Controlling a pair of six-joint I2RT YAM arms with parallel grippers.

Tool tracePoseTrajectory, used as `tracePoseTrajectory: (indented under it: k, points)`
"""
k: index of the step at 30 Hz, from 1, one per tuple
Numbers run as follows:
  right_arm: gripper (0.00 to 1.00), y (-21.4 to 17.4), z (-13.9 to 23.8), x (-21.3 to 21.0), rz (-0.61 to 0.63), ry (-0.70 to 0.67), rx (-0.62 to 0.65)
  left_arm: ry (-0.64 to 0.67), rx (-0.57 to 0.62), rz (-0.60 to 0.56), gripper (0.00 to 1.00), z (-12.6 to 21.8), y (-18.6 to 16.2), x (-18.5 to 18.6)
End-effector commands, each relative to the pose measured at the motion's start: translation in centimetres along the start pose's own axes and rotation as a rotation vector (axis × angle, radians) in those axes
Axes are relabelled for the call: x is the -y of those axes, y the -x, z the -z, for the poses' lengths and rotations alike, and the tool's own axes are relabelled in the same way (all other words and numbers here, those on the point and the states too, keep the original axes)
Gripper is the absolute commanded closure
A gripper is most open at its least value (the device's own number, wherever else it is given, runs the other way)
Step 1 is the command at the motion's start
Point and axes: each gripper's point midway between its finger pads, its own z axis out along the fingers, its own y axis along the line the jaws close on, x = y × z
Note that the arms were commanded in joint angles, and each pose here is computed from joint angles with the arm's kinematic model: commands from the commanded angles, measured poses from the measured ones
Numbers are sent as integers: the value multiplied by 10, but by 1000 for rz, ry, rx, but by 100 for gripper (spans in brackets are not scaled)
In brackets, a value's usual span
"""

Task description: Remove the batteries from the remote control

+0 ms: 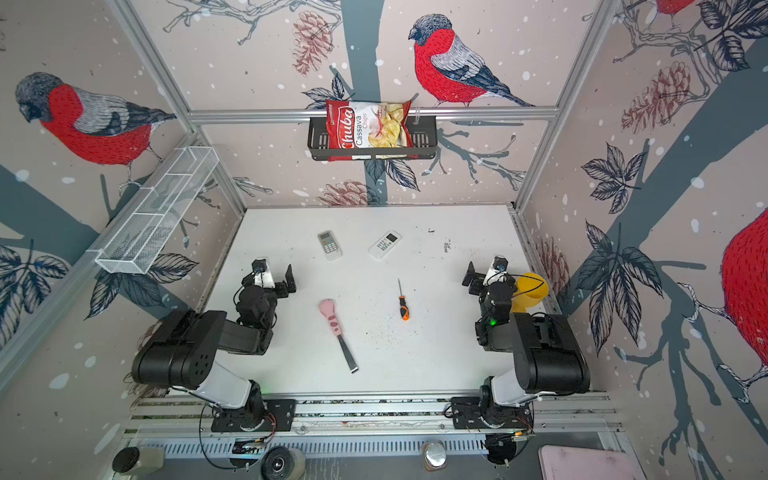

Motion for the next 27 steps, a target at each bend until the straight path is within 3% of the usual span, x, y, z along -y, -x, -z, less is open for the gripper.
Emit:
tracePoseTrajectory:
  k: [1,27]
  points:
    - [1,3,0,-2,10,8,9,1,26,6,1,0,7,-1]
    - [1,2,-1,-2,8,12,3,-5,19,10,1,-1,5,0]
